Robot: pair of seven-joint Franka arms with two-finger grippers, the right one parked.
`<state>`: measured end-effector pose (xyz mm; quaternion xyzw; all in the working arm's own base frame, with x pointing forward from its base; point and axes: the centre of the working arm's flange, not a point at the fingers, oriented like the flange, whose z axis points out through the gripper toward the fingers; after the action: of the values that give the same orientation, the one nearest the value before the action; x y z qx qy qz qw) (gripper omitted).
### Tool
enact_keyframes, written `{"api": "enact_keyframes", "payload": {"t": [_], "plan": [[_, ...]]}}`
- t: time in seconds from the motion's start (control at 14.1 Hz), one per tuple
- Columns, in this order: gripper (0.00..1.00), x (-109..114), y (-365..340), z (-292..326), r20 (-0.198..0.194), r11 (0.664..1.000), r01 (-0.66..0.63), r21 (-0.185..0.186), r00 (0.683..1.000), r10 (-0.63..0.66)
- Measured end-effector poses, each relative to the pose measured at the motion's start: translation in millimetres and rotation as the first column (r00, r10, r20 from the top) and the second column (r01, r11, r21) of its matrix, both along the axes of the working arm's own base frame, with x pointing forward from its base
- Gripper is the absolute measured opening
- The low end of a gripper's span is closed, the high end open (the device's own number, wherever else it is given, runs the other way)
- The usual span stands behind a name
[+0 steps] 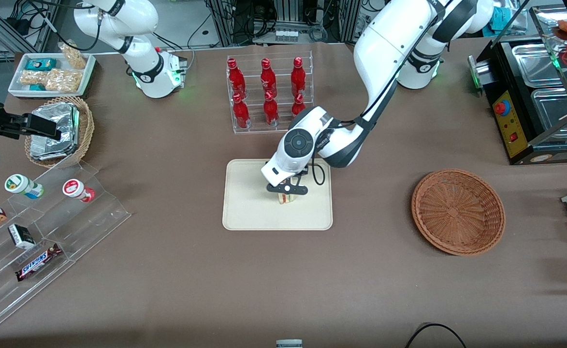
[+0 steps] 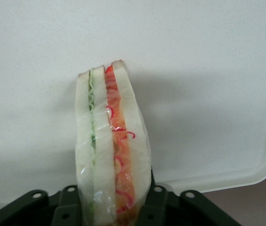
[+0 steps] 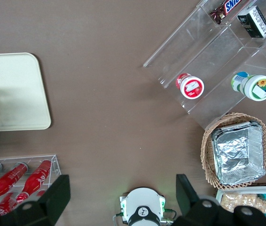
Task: Place sandwich from basket to tray
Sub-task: 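Carry the sandwich with the left gripper over the cream tray, then lower the sandwich onto the tray and open the left gripper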
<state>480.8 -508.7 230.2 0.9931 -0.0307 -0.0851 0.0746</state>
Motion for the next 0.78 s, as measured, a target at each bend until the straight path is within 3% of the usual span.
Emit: {"api": "enact_keyframes", "payload": {"t": [0.28,0.57,0.78], "plan": [[0.93,3,0,2,0.005,1.0,-0.014,0.001,1.0,0.014],[1.0,15,5,18,0.03,0.999,-0.045,0.002,0.999,0.045],[1.0,33,26,64,0.04,0.997,-0.077,0.029,0.996,0.076]]}}
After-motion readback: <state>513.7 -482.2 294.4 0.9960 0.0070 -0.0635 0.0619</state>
